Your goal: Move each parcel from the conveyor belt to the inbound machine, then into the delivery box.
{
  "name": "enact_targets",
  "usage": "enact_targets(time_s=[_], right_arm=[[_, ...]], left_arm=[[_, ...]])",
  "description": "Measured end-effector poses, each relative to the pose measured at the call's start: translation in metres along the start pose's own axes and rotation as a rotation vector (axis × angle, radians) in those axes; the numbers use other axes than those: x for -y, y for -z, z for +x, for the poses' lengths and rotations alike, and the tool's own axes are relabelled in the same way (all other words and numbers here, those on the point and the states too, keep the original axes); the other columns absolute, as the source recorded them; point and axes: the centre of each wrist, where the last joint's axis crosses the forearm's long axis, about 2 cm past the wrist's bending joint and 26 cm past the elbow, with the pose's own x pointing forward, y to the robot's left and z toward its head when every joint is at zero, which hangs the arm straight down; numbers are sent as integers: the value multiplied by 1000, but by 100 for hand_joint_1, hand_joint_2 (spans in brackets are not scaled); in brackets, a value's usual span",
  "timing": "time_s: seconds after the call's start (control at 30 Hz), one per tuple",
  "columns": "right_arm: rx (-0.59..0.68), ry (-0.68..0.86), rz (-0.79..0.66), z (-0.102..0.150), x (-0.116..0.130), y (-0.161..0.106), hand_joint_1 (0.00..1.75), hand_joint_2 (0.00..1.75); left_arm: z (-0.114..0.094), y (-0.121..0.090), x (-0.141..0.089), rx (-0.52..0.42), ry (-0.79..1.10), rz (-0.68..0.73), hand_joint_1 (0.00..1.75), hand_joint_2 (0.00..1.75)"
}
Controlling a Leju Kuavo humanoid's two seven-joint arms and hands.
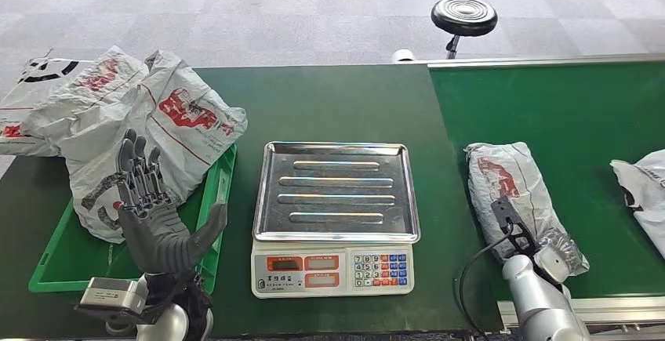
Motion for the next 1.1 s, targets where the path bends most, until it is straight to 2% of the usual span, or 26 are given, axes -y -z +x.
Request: enact_targets(time_s=[0.4, 0.53, 0.6, 0.7, 0.8, 0.87, 0.97, 1.1], right_arm=[[43, 20, 37, 7, -5, -3, 175, 175], [52, 40, -23, 10, -6, -5, 175, 175], [48, 80, -149, 12, -5, -8, 175, 175], [108, 209, -480, 15, 10, -18, 175, 175], [292, 375, -830, 22, 58, -43, 175, 175], [351, 461, -1033, 18, 90, -65, 175, 175], [314, 524, -1201, 8, 115, -97, 175, 175], [321, 526, -1302, 8, 128, -129, 175, 175]], left_arm=[[0, 0, 1, 6, 8, -12, 0, 175], [1, -1, 1, 5, 12, -9, 0, 175], [1, -1, 0, 4, 19, -5, 0, 175], [4, -3, -2, -2, 33, -2, 0, 175], [6, -4, -2, -10, 39, -2, 0, 175], [6, -3, -1, -11, 37, -5, 0, 175], [5, -2, 2, -11, 30, -11, 0, 175], [2, 2, 8, -1, 14, -20, 0, 175]])
